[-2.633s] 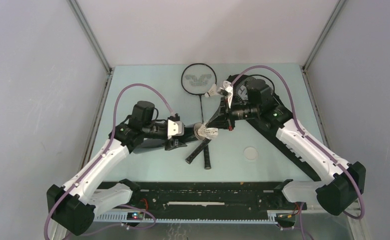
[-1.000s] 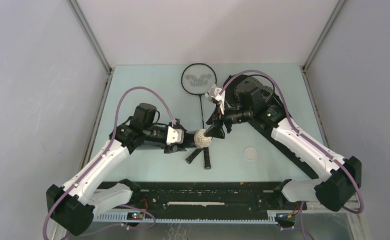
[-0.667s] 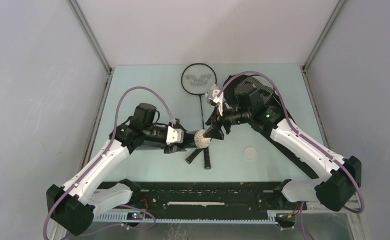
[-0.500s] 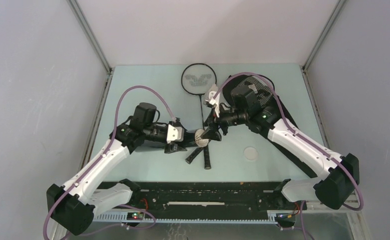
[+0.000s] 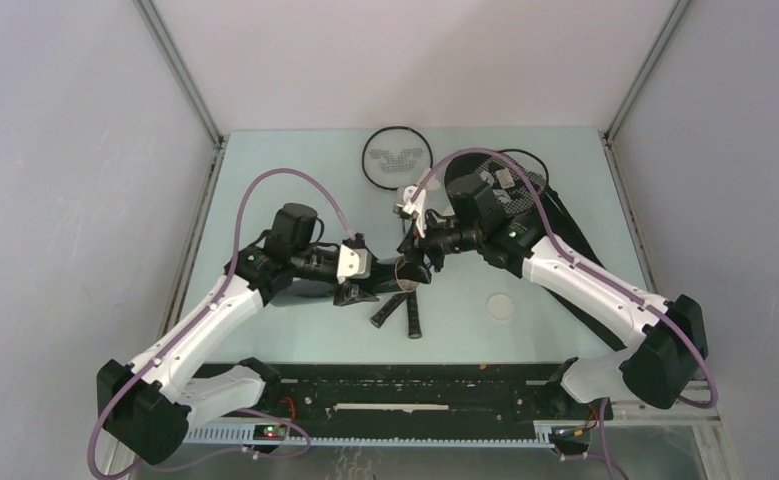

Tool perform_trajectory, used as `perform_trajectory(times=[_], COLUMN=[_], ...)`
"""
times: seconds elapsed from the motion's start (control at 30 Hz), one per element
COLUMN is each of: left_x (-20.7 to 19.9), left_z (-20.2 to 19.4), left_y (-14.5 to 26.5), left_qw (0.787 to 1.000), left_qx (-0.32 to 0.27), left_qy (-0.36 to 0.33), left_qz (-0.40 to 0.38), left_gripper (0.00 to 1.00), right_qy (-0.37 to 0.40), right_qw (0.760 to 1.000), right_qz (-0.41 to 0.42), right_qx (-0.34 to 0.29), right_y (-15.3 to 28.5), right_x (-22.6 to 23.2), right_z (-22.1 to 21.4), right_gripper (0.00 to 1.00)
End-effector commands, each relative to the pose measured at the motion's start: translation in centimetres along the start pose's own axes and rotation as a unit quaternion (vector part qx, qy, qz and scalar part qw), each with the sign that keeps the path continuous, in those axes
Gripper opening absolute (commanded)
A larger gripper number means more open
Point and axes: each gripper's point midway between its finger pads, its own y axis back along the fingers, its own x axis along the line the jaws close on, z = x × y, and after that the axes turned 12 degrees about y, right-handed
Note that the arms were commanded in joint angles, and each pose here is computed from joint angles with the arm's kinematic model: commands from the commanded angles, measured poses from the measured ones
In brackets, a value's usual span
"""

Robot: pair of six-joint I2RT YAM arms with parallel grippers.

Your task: Pack up the badminton gear

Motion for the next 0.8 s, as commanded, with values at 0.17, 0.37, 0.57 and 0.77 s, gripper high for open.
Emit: perform_trajectory(times=[0.17, 0.37, 0.57, 0.77], left_x=[1.1, 2.6, 3.3, 3.2], left_z=[0.3, -0.9, -1.6, -1.3], left_y=[0.0, 0.8, 1.6, 1.9], left_qw=[0.999, 0.997, 0.995, 0.995], left_qx=[-0.011, 0.004, 0.018, 0.019], left_qy=[-0.033, -0.016, -0.016, -0.029], left_qz=[0.035, 0.072, 0.094, 0.098], left_gripper=[0.17, 0.18, 0.18, 0.21], right_qy=[0.025, 0.02, -0.027, -0.107], right_qw=[0.998, 0.996, 0.99, 0.974], right_qz=[-0.024, -0.034, -0.134, -0.195], right_qx=[-0.053, -0.08, -0.035, 0.047], right_y=[5.6, 9.4, 9.9, 7.6], right_x=[-1.4, -2.3, -8.7, -16.0], right_z=[3.4, 3.9, 0.3, -7.0], right_gripper=[0.73, 0.77, 0.75, 0.73])
